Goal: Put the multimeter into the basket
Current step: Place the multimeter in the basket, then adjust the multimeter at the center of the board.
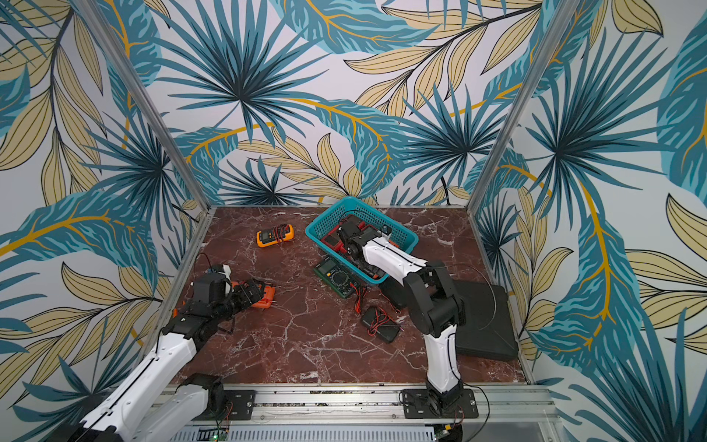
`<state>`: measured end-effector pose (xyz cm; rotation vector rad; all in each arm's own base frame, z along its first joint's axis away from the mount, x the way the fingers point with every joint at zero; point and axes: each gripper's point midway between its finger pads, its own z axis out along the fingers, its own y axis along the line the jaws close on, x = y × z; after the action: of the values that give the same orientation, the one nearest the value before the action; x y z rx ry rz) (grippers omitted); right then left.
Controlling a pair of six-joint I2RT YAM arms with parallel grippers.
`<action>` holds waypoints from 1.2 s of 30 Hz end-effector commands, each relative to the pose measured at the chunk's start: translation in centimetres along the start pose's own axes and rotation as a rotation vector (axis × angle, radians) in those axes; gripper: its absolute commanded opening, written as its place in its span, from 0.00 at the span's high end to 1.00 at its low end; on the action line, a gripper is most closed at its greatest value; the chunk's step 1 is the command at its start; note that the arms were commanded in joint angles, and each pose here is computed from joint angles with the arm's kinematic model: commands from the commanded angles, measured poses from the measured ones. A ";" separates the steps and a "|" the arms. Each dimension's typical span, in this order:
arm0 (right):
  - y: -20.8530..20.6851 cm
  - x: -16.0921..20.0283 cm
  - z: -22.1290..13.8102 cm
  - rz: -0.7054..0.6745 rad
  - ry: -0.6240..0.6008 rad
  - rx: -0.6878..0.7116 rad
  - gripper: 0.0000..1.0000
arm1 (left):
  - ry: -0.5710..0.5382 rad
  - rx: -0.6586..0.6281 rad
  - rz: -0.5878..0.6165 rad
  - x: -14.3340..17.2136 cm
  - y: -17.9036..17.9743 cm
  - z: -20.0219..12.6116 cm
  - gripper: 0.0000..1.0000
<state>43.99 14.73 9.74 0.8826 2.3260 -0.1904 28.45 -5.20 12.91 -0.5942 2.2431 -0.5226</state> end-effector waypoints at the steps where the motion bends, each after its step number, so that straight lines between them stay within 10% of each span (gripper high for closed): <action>1: -0.5 -1.2 -1.0 -0.040 -0.024 0.005 0.01 | -0.048 -0.011 0.008 -1.4 -0.3 -1.1 0.00; 21: 3.5 -4.9 -10.3 -0.297 -0.047 -0.392 0.01 | -0.087 -0.369 -0.137 -1.6 5.9 -4.2 0.00; 36: 8.2 -0.3 -14.9 -0.525 0.047 -0.779 0.00 | -0.071 -0.207 -0.138 -3.7 3.2 1.6 0.00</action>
<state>42.39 24.65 22.23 -0.0186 2.3366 0.4340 28.51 -0.76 9.92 -0.9217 2.3053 -0.2774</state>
